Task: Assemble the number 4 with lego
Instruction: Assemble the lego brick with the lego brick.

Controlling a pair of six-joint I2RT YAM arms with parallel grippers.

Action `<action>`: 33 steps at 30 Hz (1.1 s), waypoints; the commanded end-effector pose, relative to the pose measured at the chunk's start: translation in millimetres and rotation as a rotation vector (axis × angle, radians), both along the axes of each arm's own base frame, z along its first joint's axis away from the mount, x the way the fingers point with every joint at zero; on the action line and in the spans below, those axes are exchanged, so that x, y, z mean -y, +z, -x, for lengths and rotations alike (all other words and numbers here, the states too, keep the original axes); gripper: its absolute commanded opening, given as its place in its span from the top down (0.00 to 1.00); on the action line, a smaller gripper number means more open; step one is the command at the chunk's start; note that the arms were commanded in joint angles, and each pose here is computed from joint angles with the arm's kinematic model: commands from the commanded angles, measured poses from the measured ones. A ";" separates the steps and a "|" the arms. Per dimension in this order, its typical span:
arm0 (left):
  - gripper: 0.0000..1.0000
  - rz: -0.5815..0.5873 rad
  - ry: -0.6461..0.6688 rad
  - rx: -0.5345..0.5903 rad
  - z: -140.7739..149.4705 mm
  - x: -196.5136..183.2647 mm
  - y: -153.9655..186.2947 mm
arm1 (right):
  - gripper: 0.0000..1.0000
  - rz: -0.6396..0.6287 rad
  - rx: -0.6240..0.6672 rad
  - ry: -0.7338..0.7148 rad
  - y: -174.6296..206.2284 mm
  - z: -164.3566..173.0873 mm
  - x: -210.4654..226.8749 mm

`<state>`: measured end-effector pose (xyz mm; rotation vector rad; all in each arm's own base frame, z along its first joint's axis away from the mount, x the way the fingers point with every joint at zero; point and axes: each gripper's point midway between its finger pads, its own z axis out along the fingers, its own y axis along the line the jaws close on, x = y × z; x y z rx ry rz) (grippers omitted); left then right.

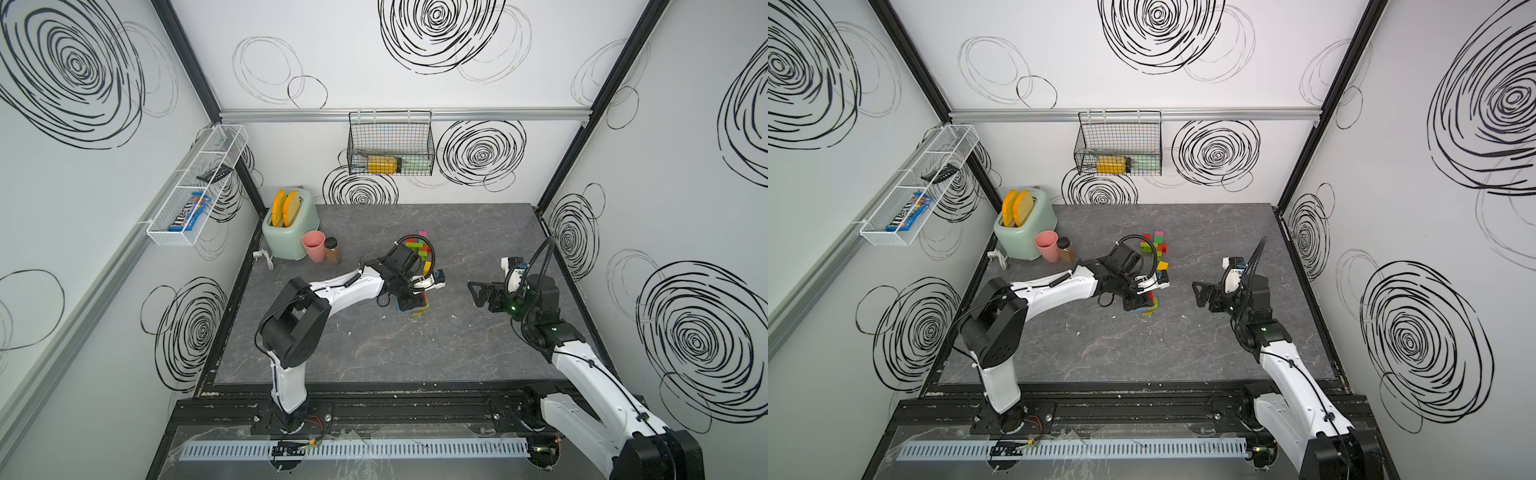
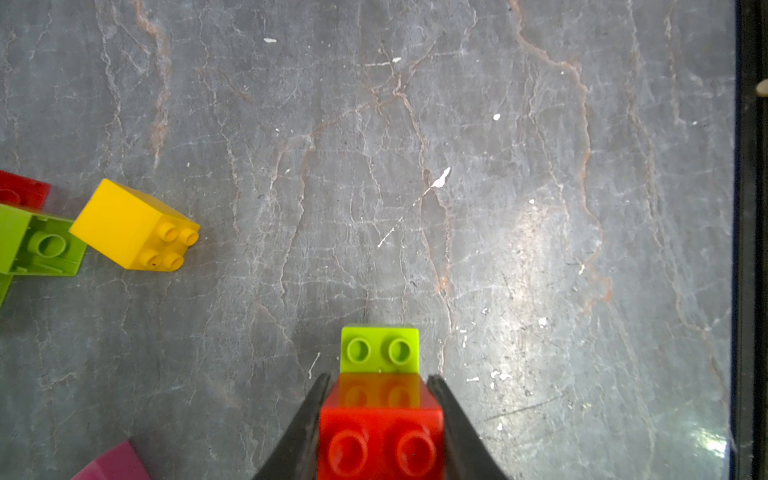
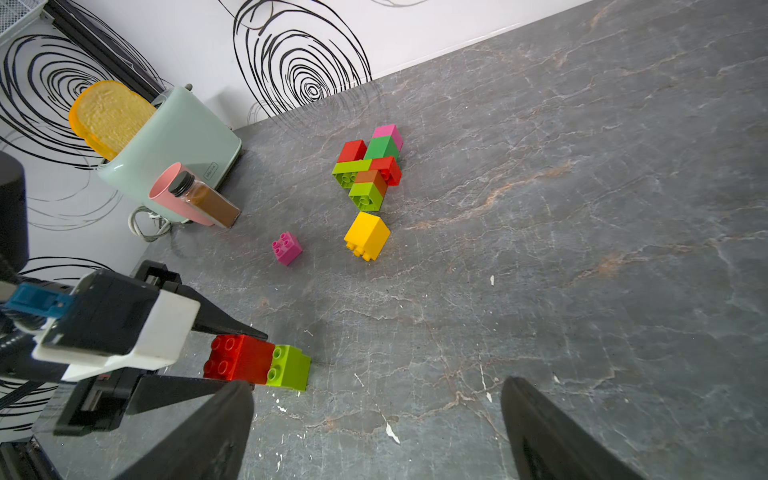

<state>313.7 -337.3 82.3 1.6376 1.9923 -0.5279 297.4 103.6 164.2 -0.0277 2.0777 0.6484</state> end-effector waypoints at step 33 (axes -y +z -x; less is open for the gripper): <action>0.04 0.610 0.658 0.309 -45.3 -88.8 186.8 | 0.02 0.108 0.090 0.399 19.6 -20.7 -126.8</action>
